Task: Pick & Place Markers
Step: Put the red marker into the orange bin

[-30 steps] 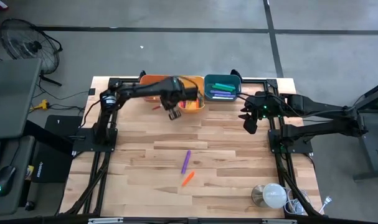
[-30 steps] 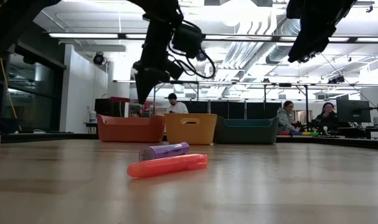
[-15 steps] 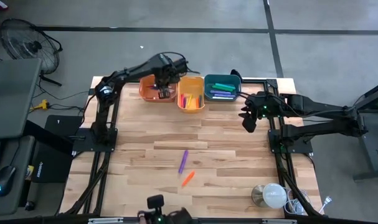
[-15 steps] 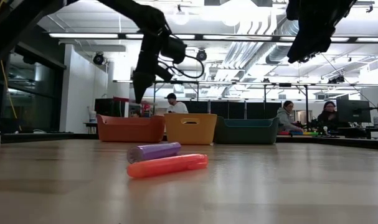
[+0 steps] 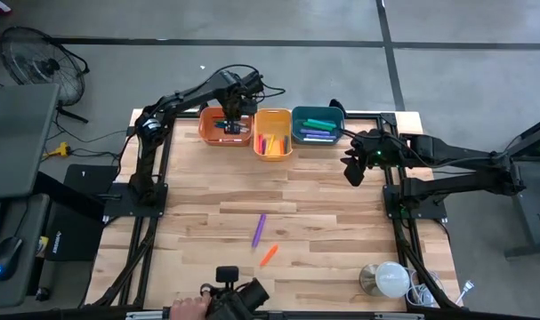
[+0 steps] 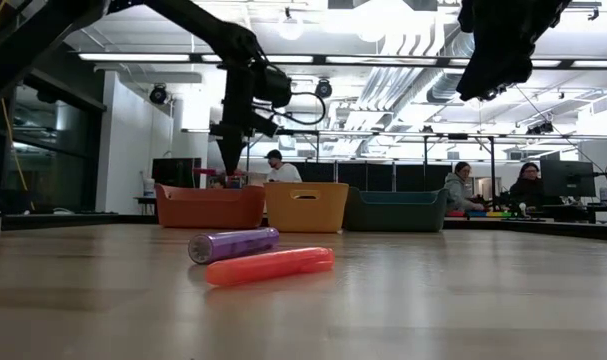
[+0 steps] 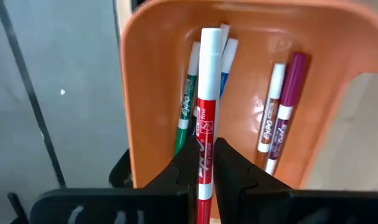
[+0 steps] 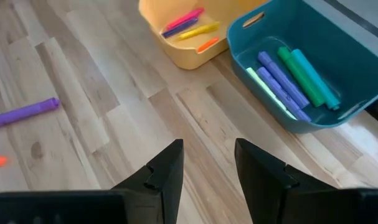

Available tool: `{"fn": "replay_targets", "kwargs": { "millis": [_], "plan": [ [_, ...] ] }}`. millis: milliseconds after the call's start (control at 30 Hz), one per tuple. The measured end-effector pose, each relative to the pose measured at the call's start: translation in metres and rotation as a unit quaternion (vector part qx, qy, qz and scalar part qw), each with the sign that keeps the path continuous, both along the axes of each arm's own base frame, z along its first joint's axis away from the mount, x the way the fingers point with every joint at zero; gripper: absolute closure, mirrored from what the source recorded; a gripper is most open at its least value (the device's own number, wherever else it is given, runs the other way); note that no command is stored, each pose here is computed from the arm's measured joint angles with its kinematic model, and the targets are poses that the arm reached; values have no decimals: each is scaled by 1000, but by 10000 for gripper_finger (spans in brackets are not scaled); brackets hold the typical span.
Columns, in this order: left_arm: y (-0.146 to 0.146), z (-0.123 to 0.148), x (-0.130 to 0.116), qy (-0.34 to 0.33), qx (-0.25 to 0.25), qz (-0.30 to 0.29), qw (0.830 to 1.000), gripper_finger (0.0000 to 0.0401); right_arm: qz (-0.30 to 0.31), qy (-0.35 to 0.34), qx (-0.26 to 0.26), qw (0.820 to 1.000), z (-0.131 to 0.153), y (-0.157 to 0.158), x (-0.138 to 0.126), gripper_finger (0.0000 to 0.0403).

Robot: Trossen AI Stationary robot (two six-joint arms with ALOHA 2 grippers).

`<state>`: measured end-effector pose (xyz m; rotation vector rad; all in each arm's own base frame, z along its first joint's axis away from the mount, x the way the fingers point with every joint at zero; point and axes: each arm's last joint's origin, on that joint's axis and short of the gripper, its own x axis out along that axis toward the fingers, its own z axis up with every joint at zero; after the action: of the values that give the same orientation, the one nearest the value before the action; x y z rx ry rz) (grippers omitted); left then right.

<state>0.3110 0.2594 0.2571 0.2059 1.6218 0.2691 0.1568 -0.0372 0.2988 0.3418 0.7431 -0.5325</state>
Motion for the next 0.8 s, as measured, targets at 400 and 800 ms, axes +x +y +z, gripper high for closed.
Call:
{"fn": "replay_targets", "kwargs": {
  "millis": [400, 800],
  "plan": [
    [3, -34, -11, 34, -42, -42, 998, 387, -16, -29, -7, 999, 4, -1, 4, 269],
    [-3, -53, -15, 45, -69, -40, 996, 320, -14, -30, -7, 999, 4, -1, 4, 269]
  ]
}}
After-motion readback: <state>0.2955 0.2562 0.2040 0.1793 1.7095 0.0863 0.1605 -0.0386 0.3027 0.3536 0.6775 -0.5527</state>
